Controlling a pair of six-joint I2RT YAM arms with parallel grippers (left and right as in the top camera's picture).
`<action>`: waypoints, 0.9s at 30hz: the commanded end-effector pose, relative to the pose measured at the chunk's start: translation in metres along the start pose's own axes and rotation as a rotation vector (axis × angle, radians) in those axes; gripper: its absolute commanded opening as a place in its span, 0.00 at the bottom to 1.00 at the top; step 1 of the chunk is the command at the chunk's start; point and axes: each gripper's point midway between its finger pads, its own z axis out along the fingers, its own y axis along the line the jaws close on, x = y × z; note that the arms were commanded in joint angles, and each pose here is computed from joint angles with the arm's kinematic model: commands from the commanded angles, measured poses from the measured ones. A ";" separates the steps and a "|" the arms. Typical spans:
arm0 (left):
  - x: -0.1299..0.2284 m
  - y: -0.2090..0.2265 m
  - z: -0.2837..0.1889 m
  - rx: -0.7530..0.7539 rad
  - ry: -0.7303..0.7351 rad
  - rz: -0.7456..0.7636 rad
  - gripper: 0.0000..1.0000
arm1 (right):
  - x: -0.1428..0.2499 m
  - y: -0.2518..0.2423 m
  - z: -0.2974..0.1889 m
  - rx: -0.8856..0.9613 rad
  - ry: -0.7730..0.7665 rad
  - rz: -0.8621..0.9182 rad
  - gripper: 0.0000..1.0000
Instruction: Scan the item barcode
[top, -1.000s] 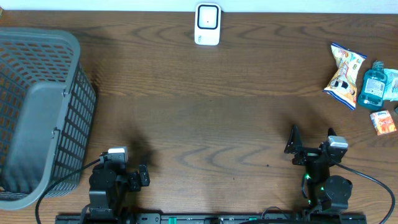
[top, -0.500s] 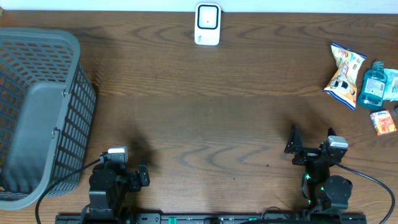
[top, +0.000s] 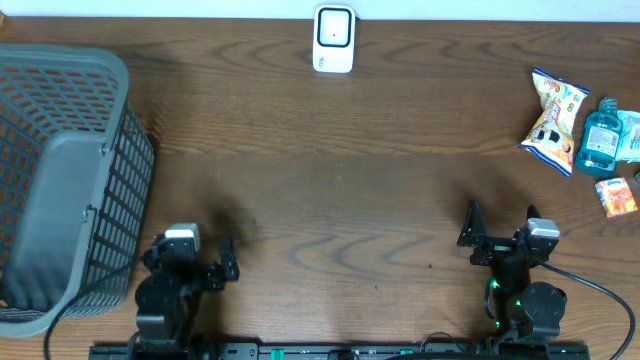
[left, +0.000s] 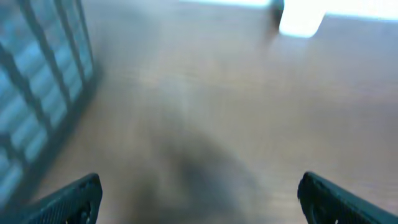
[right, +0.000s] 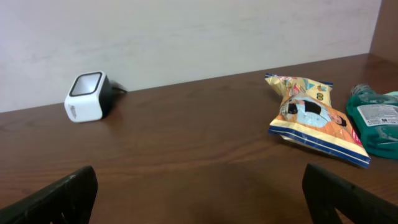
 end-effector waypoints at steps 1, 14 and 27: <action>-0.020 -0.003 -0.001 0.012 -0.088 0.012 0.98 | 0.001 -0.002 0.000 0.004 0.003 0.011 0.99; -0.027 -0.001 0.021 0.005 -0.246 0.107 0.98 | 0.001 -0.002 0.000 0.004 0.003 0.011 0.99; -0.027 0.003 0.022 -0.021 -0.250 0.130 0.98 | 0.001 -0.001 0.000 0.004 0.002 0.011 0.99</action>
